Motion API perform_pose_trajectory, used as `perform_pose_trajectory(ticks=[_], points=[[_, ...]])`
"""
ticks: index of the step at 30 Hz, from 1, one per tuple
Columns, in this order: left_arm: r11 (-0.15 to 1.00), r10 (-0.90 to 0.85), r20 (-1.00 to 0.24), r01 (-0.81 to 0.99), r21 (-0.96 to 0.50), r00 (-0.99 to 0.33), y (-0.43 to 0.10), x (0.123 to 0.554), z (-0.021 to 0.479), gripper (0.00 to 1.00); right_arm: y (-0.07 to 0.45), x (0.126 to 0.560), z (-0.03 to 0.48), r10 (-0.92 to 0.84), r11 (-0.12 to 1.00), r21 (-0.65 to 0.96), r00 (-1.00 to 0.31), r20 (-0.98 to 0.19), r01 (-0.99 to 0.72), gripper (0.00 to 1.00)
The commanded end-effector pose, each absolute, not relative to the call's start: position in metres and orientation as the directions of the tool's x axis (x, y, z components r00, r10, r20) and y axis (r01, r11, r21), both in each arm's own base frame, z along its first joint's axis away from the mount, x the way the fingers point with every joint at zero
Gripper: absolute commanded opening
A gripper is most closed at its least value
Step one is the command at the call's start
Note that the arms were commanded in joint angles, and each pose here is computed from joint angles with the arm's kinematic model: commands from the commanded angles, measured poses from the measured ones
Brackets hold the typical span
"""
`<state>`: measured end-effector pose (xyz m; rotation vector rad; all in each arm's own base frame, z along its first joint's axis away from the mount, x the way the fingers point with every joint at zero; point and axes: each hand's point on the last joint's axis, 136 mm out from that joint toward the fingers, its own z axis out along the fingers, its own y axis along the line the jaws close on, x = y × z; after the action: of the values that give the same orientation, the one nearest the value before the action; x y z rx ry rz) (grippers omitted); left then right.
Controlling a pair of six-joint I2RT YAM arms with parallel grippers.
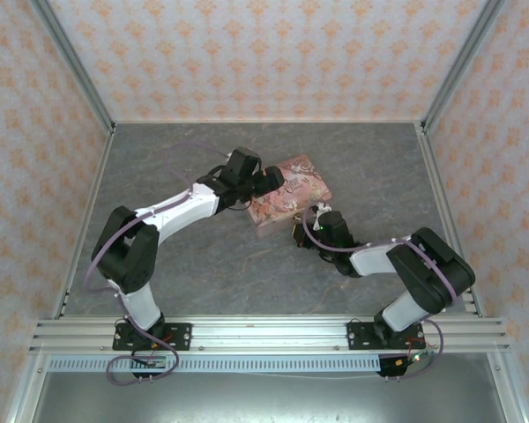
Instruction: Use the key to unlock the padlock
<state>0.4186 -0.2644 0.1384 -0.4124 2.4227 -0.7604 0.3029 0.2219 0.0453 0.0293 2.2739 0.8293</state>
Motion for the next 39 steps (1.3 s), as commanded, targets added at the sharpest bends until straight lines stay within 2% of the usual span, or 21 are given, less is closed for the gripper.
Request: perform_pose_trajectory(ticks=[1,4,15,22,29,36,39], points=[[0.795,-0.426,-0.438,-0.095,-0.6,-0.792,-0.269,0.423,0.144,0.86,0.223,0.303,0.06,0.249,0.775,0.58,-0.722,-0.645,-0.25,0.15],[0.8,-0.425,-0.435,-0.104,-0.591,-0.794,-0.268,0.424,0.14,0.86,0.223,0.302,0.059,0.246,0.774,0.58,-0.724,-0.644,-0.254,0.19],[0.811,-0.425,-0.421,-0.13,-0.571,-0.801,-0.264,0.422,0.124,0.86,0.214,0.3,0.055,0.256,0.773,0.59,-0.736,-0.627,-0.234,0.2],[0.809,-0.426,-0.421,-0.129,-0.573,-0.801,-0.264,0.422,0.125,0.86,0.224,0.297,0.059,0.247,0.735,0.62,-0.743,-0.623,-0.276,0.31],[0.81,-0.426,-0.417,-0.133,-0.571,-0.803,-0.262,0.421,0.124,0.86,0.226,0.303,0.058,0.28,0.713,0.651,-0.745,-0.605,-0.26,0.31],[0.809,-0.429,-0.414,-0.138,-0.571,-0.803,-0.261,0.42,0.122,0.86,0.216,0.313,0.068,0.349,0.622,0.731,-0.736,-0.58,-0.281,0.31],[0.81,-0.428,-0.413,-0.138,-0.57,-0.804,-0.261,0.419,0.121,0.86,0.213,0.313,0.071,0.347,0.591,0.748,-0.742,-0.573,-0.301,0.36]])
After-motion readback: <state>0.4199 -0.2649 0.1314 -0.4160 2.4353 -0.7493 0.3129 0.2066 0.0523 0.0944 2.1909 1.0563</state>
